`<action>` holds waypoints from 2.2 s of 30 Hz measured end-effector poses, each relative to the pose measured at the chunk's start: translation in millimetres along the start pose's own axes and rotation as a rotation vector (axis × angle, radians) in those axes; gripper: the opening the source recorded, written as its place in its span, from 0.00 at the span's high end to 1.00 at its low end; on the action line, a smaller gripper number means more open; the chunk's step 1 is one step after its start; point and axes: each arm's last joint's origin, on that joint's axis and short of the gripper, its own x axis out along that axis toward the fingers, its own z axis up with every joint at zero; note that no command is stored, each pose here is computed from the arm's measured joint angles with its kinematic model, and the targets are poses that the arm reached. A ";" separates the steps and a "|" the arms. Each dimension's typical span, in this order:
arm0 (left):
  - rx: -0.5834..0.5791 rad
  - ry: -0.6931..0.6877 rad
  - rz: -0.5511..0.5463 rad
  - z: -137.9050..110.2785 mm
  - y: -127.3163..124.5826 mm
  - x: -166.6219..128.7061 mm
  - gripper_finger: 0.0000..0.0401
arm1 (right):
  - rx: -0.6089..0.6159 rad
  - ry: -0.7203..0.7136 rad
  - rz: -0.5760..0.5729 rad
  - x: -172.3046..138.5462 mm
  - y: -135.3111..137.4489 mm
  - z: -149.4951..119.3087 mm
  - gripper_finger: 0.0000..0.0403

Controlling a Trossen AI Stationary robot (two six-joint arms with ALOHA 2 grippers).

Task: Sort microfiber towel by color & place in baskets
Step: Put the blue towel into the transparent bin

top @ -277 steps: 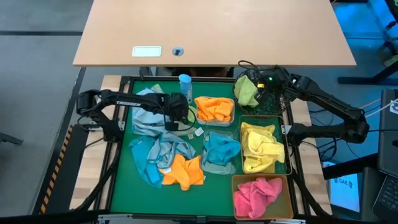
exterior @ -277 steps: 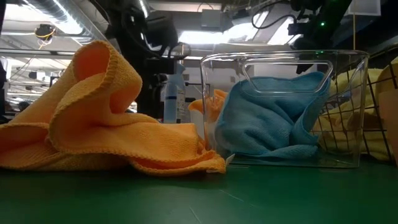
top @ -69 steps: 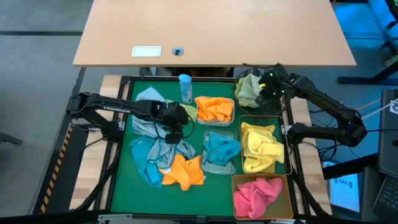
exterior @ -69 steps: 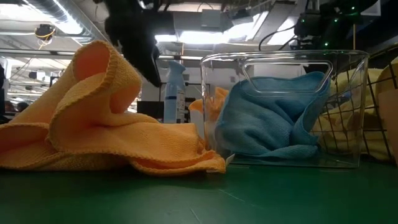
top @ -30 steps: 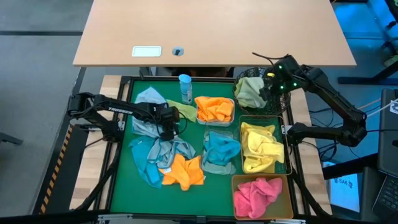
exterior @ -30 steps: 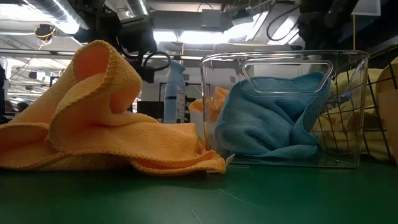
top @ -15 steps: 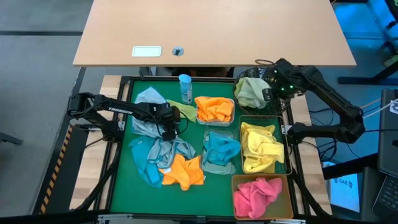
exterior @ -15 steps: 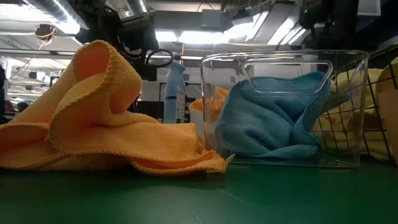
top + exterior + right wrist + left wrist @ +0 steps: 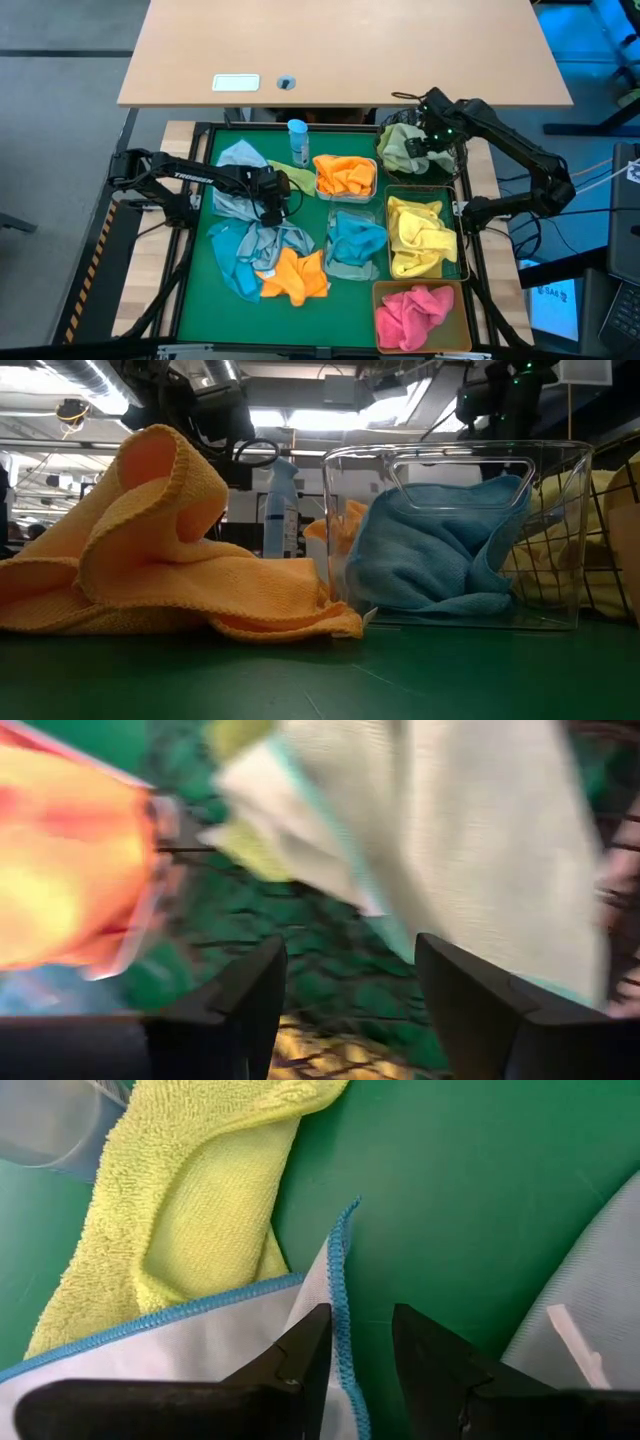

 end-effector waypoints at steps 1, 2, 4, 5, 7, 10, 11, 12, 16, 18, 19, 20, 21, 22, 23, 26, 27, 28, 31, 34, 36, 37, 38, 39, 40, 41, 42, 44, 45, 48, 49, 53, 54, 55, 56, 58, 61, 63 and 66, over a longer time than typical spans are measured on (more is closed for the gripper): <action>0.000 0.000 0.000 0.0 -0.1 0.0 0.75 | -0.010 -0.004 0.038 -1.1 2.8 -0.5 0.45; 0.000 0.000 0.000 0.0 0.0 0.0 0.76 | -0.022 -0.007 0.073 -2.2 6.1 -1.2 0.45; 0.000 0.000 0.000 0.0 0.0 0.0 0.79 | -0.050 -0.014 0.127 -4.4 12.4 -3.5 0.45; 0.000 0.000 0.001 0.0 0.1 0.0 0.81 | -0.067 -0.024 0.147 -5.7 16.0 -4.6 0.45; 0.000 0.000 0.004 0.0 0.2 0.0 0.86 | -0.114 -0.047 0.173 -7.9 25.8 -8.0 0.45; 0.000 0.000 0.004 0.0 0.3 0.0 0.94 | -0.187 -0.065 0.208 -7.6 42.2 -12.6 0.45; 0.000 0.000 0.004 0.0 0.3 0.0 0.97 | -0.211 -0.071 0.221 -7.6 47.5 -14.4 0.45; 0.000 0.000 0.004 0.0 0.3 0.0 0.98 | -0.234 -0.076 0.233 -7.8 52.6 -16.4 0.45; 0.000 -0.002 0.006 0.2 0.3 0.0 0.99 | -0.329 -0.106 0.289 -8.5 74.2 -24.8 0.45; -0.001 -0.005 0.007 0.5 0.3 0.0 1.00 | -0.371 -0.117 0.313 -9.5 83.3 -29.8 0.45; -0.001 -0.005 0.008 0.5 0.4 0.0 1.00 | -0.389 -0.126 0.324 -10.1 87.4 -32.0 0.45; -0.001 -0.005 0.008 0.5 0.4 0.0 1.00 | -0.406 -0.129 0.331 -10.5 90.9 -34.5 0.45; -0.001 -0.006 0.008 0.6 0.4 0.0 1.00 | -0.425 -0.128 0.340 -10.9 94.6 -37.5 0.45; -0.001 -0.007 0.008 0.7 0.4 0.0 1.00 | -0.441 -0.130 0.349 -11.3 98.1 -40.0 0.45; -0.002 -0.009 0.008 0.9 0.4 0.0 1.00 | -0.457 -0.131 0.359 -11.7 101.4 -42.6 0.45; -0.004 -0.023 0.008 2.3 0.3 0.0 1.00 | -0.508 -0.137 0.389 -13.3 111.5 -50.9 0.45; -0.006 -0.033 0.007 3.2 0.3 0.0 1.00 | -0.524 -0.138 0.399 -13.9 114.7 -53.8 0.45; -0.005 -0.043 0.007 4.2 0.3 -0.1 1.00 | -0.539 -0.139 0.409 -14.5 117.6 -56.6 0.45; -0.003 -0.058 0.008 5.6 0.3 -0.1 1.00 | -0.581 -0.140 0.435 -16.1 125.3 -64.5 0.45; -0.003 -0.057 0.008 5.6 0.3 -0.1 0.99 | -0.617 -0.142 0.458 -17.6 131.9 -71.6 0.45; -0.004 -0.057 0.008 5.6 0.3 -0.1 0.96 | -0.637 -0.137 0.466 -18.3 134.9 -76.1 0.45; -0.003 -0.057 0.008 5.6 0.3 -0.1 0.93 | -0.646 -0.135 0.470 -18.6 136.1 -78.1 0.45; -0.003 -0.057 0.008 5.6 0.3 -0.1 0.91 | -0.654 -0.132 0.474 -18.9 137.3 -80.0 0.45; -0.003 -0.057 0.008 5.6 0.3 -0.1 0.88 | -0.661 -0.129 0.476 -19.1 138.3 -81.8 0.45; -0.003 -0.057 0.008 5.6 0.3 -0.1 0.85 | -0.668 -0.128 0.479 -19.3 139.2 -83.3 0.45; -0.003 -0.057 0.008 5.6 0.3 -0.1 0.83 | -0.675 -0.126 0.482 -19.6 140.1 -84.9 0.45; -0.003 -0.057 0.008 5.6 0.3 -0.1 0.80 | -0.680 -0.124 0.484 -19.8 140.9 -86.2 0.45; -0.002 -0.056 0.009 5.5 0.3 0.2 0.75 | -0.693 -0.122 0.490 -20.3 142.6 -88.9 0.45; -0.001 -0.053 0.015 5.5 0.2 1.0 0.73 | -0.699 -0.124 0.496 -20.5 143.9 -90.1 0.45; 0.002 -0.034 0.064 4.6 0.7 6.0 0.69 | -0.716 -0.131 0.513 -20.5 148.6 -93.1 0.45; 0.004 -0.025 0.079 4.2 0.7 8.4 0.68 | -0.721 -0.129 0.515 -19.7 150.2 -94.0 0.45; 0.009 0.002 0.098 2.7 0.3 15.3 0.68 | -0.740 -0.130 0.529 -17.1 157.0 -97.1 0.45; 0.011 0.007 0.097 2.4 0.1 16.5 0.68 | -0.743 -0.133 0.534 -16.5 158.8 -97.5 0.45; 0.012 0.011 0.097 2.1 0.0 17.2 0.68 | -0.748 -0.133 0.538 -15.9 160.4 -98.3 0.45; 0.012 0.015 0.097 1.8 -0.1 17.7 0.69 | -0.748 -0.129 0.535 -14.6 161.3 -98.3 0.45; 0.012 0.014 0.100 2.0 -0.1 18.1 0.73 | -0.749 -0.122 0.529 -11.9 162.8 -97.9 0.45; 0.012 0.012 0.106 2.1 0.1 18.2 0.83 | -0.747 -0.110 0.515 -7.2 164.8 -96.8 0.45; 0.011 0.008 0.106 2.6 0.1 18.1 0.93 | -0.747 -0.105 0.506 -4.6 166.2 -96.4 0.45; 0.010 0.003 0.101 7.2 0.6 13.0 0.98 | -0.746 -0.098 0.491 -0.1 168.4 -95.8 0.45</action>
